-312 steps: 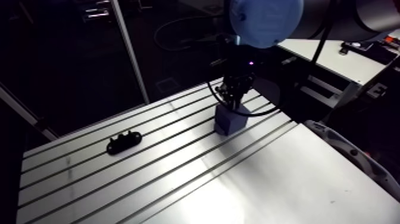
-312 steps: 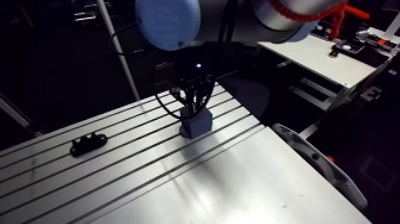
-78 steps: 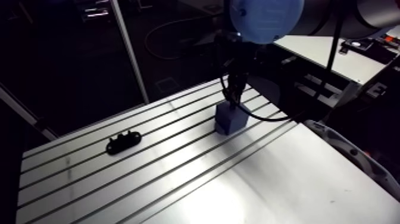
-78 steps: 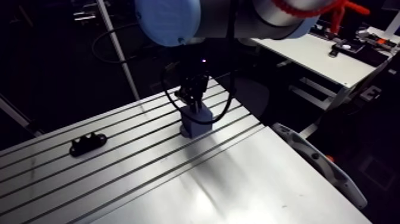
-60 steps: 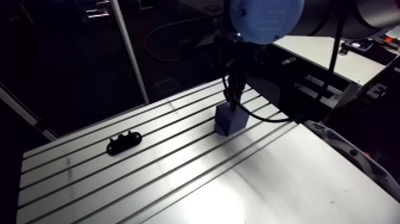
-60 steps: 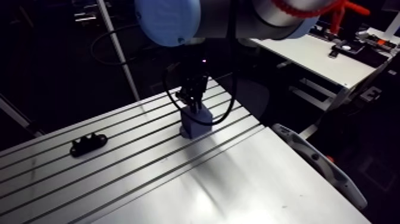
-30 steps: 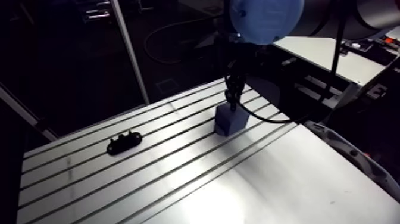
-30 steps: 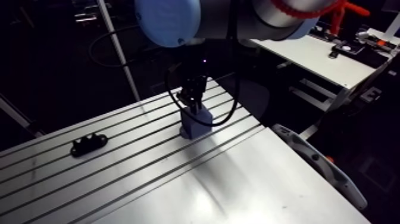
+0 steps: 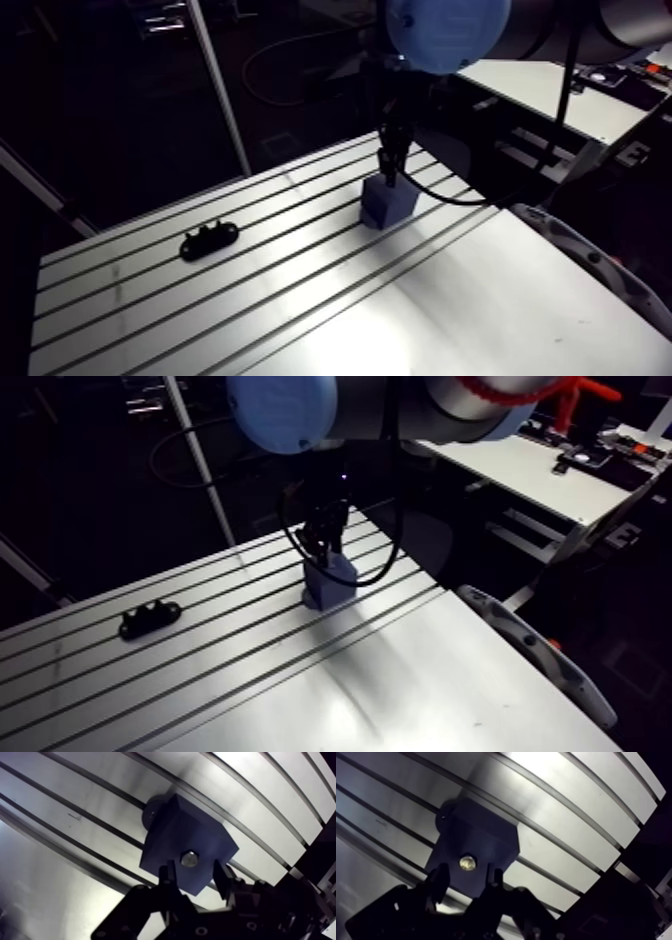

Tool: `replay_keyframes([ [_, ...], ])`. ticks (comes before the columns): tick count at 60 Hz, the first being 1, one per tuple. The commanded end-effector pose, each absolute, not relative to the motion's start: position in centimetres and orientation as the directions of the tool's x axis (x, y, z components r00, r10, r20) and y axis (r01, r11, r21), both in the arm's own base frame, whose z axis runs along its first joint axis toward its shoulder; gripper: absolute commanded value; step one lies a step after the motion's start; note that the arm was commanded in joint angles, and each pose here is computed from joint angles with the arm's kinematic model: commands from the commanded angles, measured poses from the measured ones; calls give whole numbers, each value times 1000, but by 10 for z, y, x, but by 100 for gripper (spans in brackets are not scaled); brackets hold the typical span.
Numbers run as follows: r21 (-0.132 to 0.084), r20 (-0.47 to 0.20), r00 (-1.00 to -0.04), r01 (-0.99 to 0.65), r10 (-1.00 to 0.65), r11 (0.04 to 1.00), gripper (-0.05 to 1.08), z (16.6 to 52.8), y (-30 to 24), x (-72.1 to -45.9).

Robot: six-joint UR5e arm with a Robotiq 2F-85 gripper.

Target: Pick up the M10 bolt and insert it into the hex recess until seated.

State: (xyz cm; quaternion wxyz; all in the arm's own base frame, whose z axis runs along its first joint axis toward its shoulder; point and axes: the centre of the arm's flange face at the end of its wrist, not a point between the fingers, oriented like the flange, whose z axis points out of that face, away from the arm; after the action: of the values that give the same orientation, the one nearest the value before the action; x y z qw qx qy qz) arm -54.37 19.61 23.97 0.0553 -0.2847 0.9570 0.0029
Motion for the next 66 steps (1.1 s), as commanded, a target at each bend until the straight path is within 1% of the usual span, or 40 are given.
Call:
replay_keyframes([
  [1,-12,-96,-838,-539,-537,842,0,249,195,-543],
  [3,-12,-92,-839,-537,-536,843,0,252,194,-542],
  [4,-8,-88,-841,-536,-534,844,0,255,193,-541],
  [7,-4,-84,-841,-536,-534,844,0,259,190,-539],
  [8,3,-78,-843,-534,-533,845,0,264,187,-539],
  [9,3,-78,-843,-534,-533,845,0,264,187,-539],
  [10,10,-73,-848,-526,-524,850,0,269,184,-539],
  [15,15,-62,-874,-484,-483,875,0,275,181,-539],
  [18,9,-62,-911,-408,-407,913,0,278,180,-539],
  [19,9,-62,-911,-408,-407,913,0,278,180,-539],
  [21,4,-70,-948,-313,-312,950,0,277,180,-537],
  [22,4,-70,-948,-313,-312,950,0,277,180,-537],
  [23,8,-71,-962,-263,-262,965,0,277,179,-536],
  [24,8,-71,-962,-263,-262,965,0,277,179,-536],
  [25,13,-69,-974,-218,-216,976,0,278,179,-535],
  [28,18,-66,-982,-179,-177,984,1,281,177,-534],
  [29,26,-65,-988,-142,-140,990,1,282,177,-533],
  [30,26,-65,-988,-142,-140,990,1,282,177,-533],
  [32,36,-61,-994,-98,-95,995,1,285,177,-532],
  [41,40,-66,-995,-77,-75,996,2,283,181,-534],
  [52,39,-65,-996,-70,-68,997,10,281,186,-540],
  [53,39,-65,-996,-70,-68,997,14,281,186,-540],
  [54,41,-65,-996,-70,-68,997,21,282,186,-540],
  [55,41,-65,-996,-70,-68,997,21,282,186,-540],
  [56,42,-64,-996,-70,-68,997,31,282,186,-540],
  [57,42,-64,-996,-70,-68,997,31,282,186,-540],
  [59,42,-61,-996,-70,-68,997,52,283,186,-541],
  [60,42,-61,-996,-70,-68,997,52,283,186,-541],
  [61,42,-59,-996,-69,-66,997,64,284,187,-541],
  [62,42,-59,-996,-69,-66,997,64,284,187,-541],
  [63,42,-59,-996,-69,-66,997,78,284,187,-541],
  [64,42,-59,-996,-69,-66,997,78,284,187,-541],
  [65,37,-61,-996,-70,-68,997,84,283,186,-541],
  [66,37,-61,-996,-70,-68,997,84,283,186,-541],
])
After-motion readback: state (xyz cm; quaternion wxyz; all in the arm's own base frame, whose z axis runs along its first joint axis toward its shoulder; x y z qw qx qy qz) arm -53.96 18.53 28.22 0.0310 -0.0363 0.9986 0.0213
